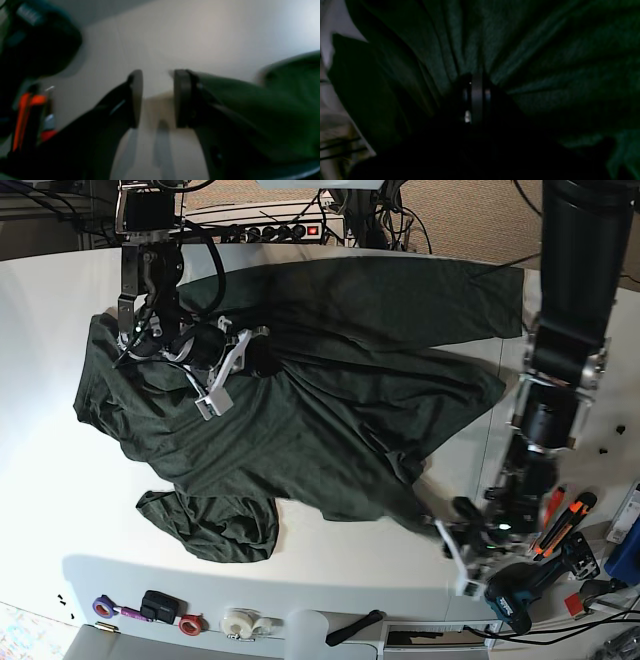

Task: Layout the t-shirt on the table in an organized manner, then fold the t-shirt properly
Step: 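Drag the shirt hem with the left gripper away from the right gripper, then grasp the shirt side edge with the left gripper and pull outward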

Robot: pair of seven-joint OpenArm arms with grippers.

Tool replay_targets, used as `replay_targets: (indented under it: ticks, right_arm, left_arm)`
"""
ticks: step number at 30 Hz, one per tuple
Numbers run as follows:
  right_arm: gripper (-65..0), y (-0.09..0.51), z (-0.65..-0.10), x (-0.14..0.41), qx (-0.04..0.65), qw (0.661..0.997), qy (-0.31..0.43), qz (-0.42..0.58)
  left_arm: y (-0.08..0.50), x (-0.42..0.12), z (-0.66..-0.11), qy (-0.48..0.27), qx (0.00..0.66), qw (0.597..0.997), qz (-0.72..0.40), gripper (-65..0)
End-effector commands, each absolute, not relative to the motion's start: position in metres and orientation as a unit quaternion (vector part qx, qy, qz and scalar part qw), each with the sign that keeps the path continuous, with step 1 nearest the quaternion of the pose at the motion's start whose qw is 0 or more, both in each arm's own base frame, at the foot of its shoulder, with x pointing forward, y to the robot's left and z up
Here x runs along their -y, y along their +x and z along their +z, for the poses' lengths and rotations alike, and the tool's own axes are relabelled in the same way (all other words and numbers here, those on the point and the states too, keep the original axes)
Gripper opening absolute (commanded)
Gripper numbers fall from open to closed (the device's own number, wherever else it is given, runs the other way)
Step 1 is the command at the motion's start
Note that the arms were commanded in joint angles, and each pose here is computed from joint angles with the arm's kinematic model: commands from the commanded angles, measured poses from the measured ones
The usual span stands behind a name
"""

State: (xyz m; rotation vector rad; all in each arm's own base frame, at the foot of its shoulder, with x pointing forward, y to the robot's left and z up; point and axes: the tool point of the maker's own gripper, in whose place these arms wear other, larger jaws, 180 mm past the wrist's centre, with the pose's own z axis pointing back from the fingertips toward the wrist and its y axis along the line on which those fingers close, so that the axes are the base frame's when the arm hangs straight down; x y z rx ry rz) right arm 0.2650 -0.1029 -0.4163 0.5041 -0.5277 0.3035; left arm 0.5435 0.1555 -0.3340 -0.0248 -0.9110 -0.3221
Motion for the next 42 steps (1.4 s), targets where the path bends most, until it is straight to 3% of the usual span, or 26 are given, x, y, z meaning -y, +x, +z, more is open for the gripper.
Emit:
replay_targets:
  ticks: [1, 6, 13, 17, 24, 30, 42]
  right_arm:
    - [-65.0, 0.242, -0.436, 0.132, 0.188, 0.953, 0.172, 0.167]
    - [-65.0, 0.274, -0.383, 0.118, 0.288, 0.923, 0.162, 0.197]
    - [-65.0, 0.319, -0.311, 0.105, 0.426, 0.865, 0.151, 0.217]
    - [-65.0, 0.338, -0.291, 0.106, 0.457, 0.850, 0.139, 0.222]
    - [-65.0, 0.362, -0.273, 0.122, 0.490, 0.846, 0.090, 0.192]
    - [-65.0, 0.363, -0.279, 0.120, 0.486, 0.855, 0.099, 0.150]
    - [-65.0, 0.372, -0.347, 0.131, 0.421, 0.896, 0.090, 0.108]
  left_arm:
    - [0.562, -0.156, -0.298, -0.017, 0.478, 0.866, -0.149, -43.0]
    - [0.552, -0.176, -0.298, -0.062, 0.461, 0.874, -0.137, -43.1]
    - [0.507, -0.135, -0.280, -0.300, 0.403, 0.847, -0.176, -44.2]
    - [0.490, -0.130, -0.283, -0.375, 0.376, 0.838, -0.127, -44.6]
    - [0.439, -0.120, -0.352, -0.399, 0.300, 0.860, -0.101, -52.2]
    - [0.411, -0.111, -0.372, -0.407, 0.275, 0.864, -0.113, -65.0]
    - [0.387, -0.096, -0.384, -0.385, 0.254, 0.871, -0.169, -65.0]
